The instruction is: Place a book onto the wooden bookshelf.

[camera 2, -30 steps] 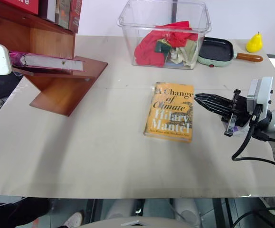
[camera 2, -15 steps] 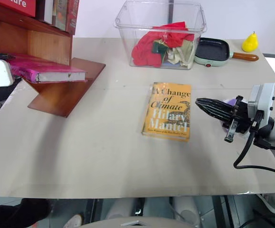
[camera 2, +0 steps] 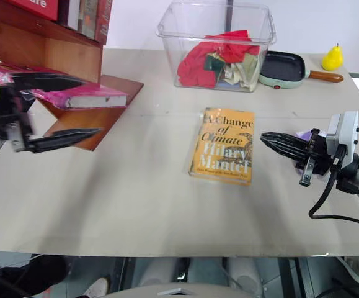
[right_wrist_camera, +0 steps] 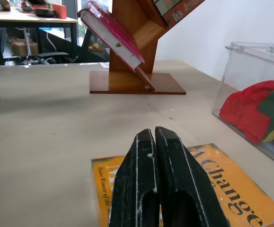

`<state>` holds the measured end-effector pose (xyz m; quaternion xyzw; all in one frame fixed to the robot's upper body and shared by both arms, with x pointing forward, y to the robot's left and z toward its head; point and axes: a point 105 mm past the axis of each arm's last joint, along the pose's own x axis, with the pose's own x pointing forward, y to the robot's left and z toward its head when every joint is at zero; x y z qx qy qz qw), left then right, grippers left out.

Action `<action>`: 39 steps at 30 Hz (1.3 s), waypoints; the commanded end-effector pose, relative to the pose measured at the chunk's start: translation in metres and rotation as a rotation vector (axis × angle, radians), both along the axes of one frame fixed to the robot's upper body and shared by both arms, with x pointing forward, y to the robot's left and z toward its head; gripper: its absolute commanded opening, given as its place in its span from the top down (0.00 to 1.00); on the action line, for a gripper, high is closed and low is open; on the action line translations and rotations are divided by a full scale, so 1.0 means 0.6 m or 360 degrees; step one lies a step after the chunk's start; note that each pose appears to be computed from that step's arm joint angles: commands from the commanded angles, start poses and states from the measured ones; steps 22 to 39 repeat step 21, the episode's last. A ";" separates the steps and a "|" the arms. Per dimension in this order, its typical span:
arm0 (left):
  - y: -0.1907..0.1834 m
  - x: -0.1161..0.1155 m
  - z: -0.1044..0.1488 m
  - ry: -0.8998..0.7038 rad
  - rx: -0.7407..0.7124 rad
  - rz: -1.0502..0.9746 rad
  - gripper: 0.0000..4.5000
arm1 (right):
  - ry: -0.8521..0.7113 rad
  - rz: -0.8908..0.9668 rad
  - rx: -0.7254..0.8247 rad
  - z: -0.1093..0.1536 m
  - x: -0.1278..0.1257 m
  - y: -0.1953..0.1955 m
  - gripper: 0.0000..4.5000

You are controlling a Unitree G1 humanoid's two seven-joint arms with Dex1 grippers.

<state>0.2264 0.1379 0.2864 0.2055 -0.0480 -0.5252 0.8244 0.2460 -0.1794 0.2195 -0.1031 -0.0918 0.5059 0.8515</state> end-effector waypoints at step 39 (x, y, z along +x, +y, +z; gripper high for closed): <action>0.070 0.031 -0.291 0.0428 0.0032 0.0451 0.02 | 0.0244 -0.0527 -0.0321 -0.097 -0.090 -0.080 1.00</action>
